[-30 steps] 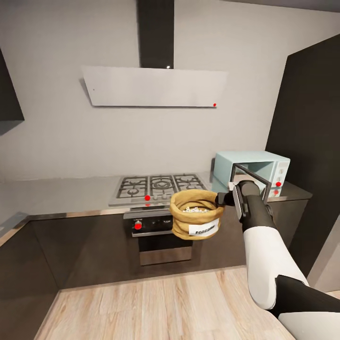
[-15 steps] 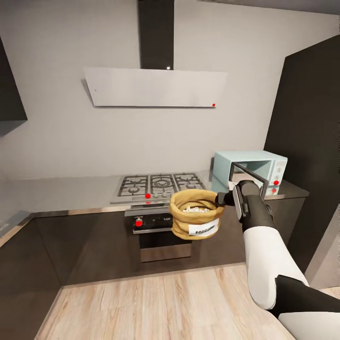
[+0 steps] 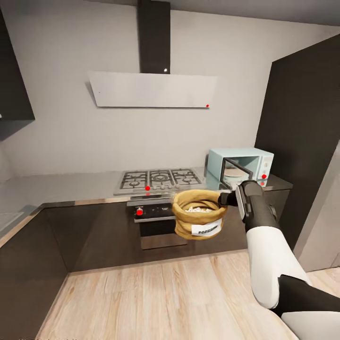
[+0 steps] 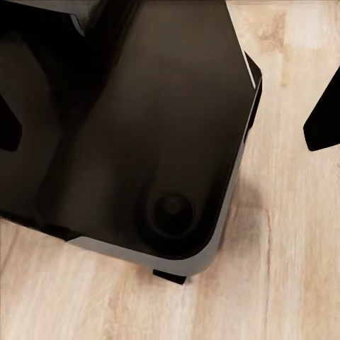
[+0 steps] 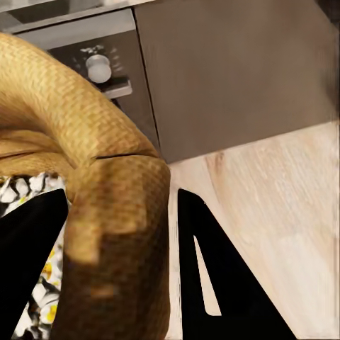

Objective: In the kitchen, take the popcorn bag from the countertop, put it into the microwave, and heat it until the popcorn is cooked so the cooked popcorn ends up inside the bag.

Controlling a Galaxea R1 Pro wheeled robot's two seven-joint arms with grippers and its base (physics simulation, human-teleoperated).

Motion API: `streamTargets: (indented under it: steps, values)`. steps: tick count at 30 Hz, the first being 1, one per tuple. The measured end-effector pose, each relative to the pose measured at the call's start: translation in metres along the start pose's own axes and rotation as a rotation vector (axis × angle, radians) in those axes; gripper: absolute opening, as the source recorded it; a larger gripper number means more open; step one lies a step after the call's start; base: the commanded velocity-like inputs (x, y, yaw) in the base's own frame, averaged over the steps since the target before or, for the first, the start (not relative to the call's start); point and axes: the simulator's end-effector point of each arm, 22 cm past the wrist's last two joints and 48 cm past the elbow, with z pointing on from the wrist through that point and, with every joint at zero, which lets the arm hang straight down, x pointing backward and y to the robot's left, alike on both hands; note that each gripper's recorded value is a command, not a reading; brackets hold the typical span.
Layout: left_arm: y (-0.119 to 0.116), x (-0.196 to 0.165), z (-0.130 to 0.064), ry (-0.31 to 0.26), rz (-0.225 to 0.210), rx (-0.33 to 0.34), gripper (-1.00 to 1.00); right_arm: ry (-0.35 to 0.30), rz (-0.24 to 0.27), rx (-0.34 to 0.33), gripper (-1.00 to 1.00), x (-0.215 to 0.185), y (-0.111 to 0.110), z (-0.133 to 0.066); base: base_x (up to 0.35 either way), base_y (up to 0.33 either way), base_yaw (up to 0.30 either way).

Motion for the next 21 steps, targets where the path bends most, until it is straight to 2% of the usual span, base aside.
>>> streamTargets:
  steps: [15, 21]
  values:
    - [0.0015, -0.0004, -0.0001, -0.001, -0.01, -0.002, 1.0, -0.002, 0.002, 0.011, -1.0, -0.0008, -0.007, -0.0007, -0.018, 0.0, -0.241]
    - [-0.0001, -0.0007, -0.0001, -0.003, 0.003, 0.001, 1.0, -0.001, 0.002, 0.01, -1.0, -0.0006, -0.0069, -0.0007, 0.0, 0.0, -0.242]
